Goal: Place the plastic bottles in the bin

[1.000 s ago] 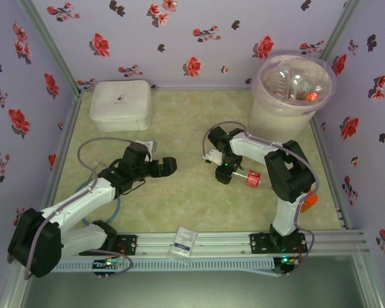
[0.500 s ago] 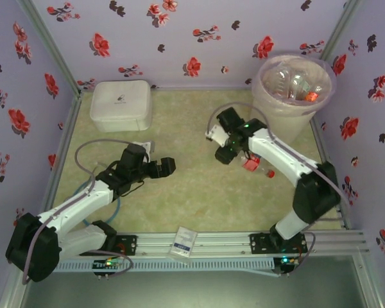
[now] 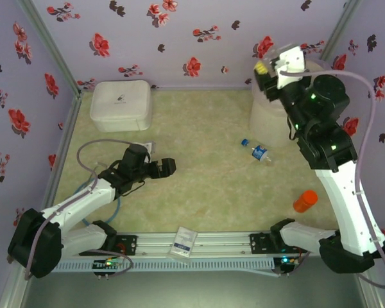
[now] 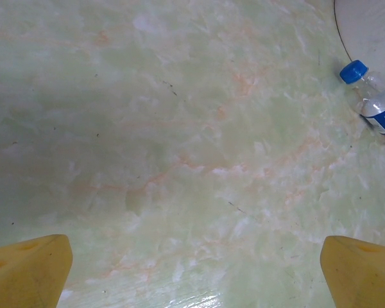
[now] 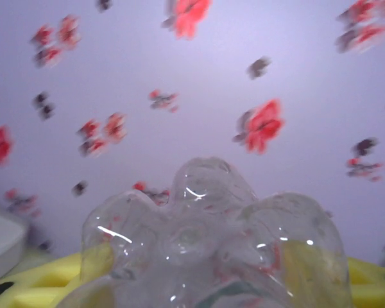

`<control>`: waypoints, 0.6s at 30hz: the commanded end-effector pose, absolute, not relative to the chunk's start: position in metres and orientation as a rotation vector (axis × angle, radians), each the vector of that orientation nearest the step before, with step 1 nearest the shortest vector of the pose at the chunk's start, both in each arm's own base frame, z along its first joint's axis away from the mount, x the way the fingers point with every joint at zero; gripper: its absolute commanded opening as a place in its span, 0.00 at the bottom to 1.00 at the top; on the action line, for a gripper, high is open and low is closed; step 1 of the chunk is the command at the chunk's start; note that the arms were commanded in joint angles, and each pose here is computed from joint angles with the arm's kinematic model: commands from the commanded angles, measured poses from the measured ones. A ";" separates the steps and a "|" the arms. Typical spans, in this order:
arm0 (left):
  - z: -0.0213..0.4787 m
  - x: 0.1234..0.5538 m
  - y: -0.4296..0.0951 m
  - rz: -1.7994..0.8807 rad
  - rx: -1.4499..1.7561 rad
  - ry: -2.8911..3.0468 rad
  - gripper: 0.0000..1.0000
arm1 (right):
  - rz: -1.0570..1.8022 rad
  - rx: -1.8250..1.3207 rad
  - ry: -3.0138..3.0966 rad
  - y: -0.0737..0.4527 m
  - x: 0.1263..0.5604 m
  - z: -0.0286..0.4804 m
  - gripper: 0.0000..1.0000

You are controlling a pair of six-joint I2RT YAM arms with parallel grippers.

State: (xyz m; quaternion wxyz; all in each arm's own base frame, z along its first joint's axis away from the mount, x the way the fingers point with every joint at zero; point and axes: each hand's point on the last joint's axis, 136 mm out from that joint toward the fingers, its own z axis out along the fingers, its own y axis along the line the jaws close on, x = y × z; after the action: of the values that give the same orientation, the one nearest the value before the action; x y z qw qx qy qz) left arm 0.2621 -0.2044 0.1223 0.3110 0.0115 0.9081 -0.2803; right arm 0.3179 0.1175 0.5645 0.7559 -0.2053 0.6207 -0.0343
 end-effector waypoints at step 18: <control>0.141 0.251 -0.185 -0.746 -0.031 2.320 1.00 | -0.136 -0.345 1.412 0.054 0.425 0.466 0.39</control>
State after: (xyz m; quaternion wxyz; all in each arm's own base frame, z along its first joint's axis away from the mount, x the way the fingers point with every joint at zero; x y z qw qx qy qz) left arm 0.2503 -0.1924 0.1454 0.3453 -0.0006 0.8893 -0.2999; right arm 0.4377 0.0592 0.4432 0.7114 -0.1838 0.6714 -0.0965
